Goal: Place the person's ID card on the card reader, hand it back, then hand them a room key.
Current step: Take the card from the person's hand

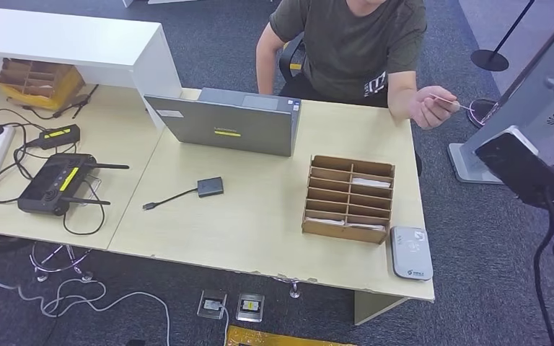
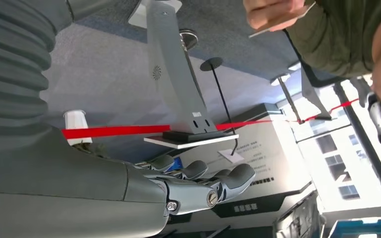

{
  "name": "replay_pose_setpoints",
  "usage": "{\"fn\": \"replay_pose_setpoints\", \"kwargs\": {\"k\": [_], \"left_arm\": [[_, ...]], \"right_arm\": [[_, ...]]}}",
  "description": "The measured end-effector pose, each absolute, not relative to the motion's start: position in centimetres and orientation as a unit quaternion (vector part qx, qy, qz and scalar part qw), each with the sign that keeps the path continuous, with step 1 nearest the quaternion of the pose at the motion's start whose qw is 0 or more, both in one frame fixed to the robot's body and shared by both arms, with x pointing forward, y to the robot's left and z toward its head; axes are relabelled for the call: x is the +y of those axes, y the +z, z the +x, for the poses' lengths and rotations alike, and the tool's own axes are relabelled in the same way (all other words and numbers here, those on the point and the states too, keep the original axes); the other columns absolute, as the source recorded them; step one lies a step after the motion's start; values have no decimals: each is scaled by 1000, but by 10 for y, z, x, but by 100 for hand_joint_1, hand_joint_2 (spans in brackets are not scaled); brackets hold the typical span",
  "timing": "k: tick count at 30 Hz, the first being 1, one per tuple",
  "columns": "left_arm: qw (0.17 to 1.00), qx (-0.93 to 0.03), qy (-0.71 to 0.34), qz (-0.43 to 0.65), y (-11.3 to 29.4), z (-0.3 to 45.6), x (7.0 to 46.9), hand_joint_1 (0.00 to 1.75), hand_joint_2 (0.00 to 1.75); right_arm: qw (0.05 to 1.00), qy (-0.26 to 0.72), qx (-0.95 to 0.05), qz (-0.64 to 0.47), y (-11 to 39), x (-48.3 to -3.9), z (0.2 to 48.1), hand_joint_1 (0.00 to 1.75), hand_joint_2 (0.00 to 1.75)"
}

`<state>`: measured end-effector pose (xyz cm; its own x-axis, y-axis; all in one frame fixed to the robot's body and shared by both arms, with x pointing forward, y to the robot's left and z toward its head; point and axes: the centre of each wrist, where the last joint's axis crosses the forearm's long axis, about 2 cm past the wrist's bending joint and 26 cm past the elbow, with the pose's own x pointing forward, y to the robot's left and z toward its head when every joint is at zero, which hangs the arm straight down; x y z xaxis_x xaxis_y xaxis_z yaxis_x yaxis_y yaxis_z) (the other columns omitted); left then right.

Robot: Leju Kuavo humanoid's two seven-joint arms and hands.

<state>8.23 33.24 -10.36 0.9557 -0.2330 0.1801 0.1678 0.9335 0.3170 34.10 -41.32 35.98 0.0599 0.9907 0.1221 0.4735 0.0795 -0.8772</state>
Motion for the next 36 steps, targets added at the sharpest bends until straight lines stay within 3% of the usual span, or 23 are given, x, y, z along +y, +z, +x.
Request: {"fn": "replay_pose_setpoints", "kwargs": {"k": [23, 24, 27, 28, 36], "left_arm": [[975, -114, -120, 145, -102, 95, 327, 0, 0], [975, -114, -121, 146, -101, 95, 327, 0, 0], [975, -115, -122, 146, -101, 95, 327, 0, 0], [975, -115, -122, 145, -101, 95, 327, 0, 0], [975, -113, -123, 145, -101, 96, 326, 0, 0]], "right_arm": [[440, 441, -494, -607, 303, -401, 369, 0, 175], [438, 443, -489, -610, 301, -400, 370, 25, 175], [435, 447, -477, -619, 296, -400, 373, 156, 175], [435, 449, -474, -621, 294, -400, 374, 175, 175], [450, 463, -450, -617, 275, -406, 380, 175, 175]]}}
